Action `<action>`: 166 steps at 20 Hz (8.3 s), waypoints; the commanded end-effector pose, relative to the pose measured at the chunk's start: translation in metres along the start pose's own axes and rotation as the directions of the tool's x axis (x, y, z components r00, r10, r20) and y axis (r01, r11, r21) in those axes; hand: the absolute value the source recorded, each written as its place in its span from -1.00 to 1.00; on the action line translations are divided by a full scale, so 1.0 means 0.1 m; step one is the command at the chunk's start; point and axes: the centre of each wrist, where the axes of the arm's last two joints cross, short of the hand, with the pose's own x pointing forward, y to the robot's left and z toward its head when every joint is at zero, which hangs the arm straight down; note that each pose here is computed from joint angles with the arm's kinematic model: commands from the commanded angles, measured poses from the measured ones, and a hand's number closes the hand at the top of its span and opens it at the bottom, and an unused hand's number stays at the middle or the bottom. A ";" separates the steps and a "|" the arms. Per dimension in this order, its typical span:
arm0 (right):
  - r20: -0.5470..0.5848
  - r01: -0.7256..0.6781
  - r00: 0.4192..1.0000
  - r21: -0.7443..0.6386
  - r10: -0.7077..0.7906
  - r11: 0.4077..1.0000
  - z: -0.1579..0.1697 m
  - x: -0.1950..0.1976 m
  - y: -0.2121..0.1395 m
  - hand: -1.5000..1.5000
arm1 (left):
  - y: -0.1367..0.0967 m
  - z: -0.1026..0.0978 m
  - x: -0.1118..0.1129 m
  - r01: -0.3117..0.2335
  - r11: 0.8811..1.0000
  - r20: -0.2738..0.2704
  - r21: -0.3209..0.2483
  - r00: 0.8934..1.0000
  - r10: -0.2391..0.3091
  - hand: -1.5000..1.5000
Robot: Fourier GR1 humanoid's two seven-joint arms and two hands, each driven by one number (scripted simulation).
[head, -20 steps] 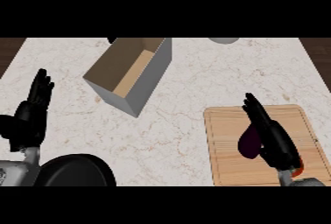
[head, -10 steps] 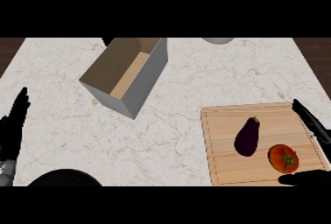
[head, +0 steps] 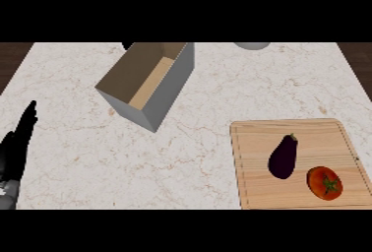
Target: Pick the tomato from the cutting board and place it in the cardboard box
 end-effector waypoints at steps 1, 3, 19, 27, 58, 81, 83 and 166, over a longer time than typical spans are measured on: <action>0.114 -0.227 0.970 0.113 0.215 0.967 -0.09 0.01 -0.26 -1.00 | -0.07 -0.12 0.03 0.002 1.000 -0.007 -0.002 1.000 -0.002 0.00; 0.063 -0.302 0.953 0.213 0.296 0.929 -0.02 0.00 -0.52 -1.00 | -0.10 -0.10 0.10 -0.001 1.000 0.027 -0.004 1.000 0.001 0.00; -0.035 -0.420 0.842 0.585 0.539 0.694 -0.66 0.27 -0.03 -1.00 | -0.06 -0.20 0.05 0.022 1.000 0.006 -0.010 1.000 -0.022 0.00; -0.024 -0.449 0.815 0.605 0.579 0.658 -0.82 0.34 0.11 -1.00 | 0.09 -0.22 -0.04 0.010 1.000 0.000 -0.021 1.000 -0.010 0.00; -0.024 -0.432 0.793 0.682 0.608 0.590 -0.73 0.47 0.78 -1.00 | -0.06 -0.09 -0.13 0.011 1.000 -0.008 -0.015 1.000 -0.012 0.00; -0.121 -0.624 0.715 0.334 0.689 0.707 -3.03 0.48 0.69 1.00 | -0.22 -0.17 0.14 0.020 0.999 0.045 -0.031 0.999 -0.018 0.00; -0.085 -0.640 0.720 0.304 0.689 0.706 -3.15 0.53 0.75 1.00 | -0.09 -0.17 0.06 0.014 1.000 0.031 -0.018 0.999 -0.013 0.00; -0.130 0.181 0.968 -0.238 -0.216 0.954 -3.93 0.64 0.37 -1.00 | -0.25 -0.17 0.04 0.028 0.998 0.054 -0.047 0.998 -0.025 0.00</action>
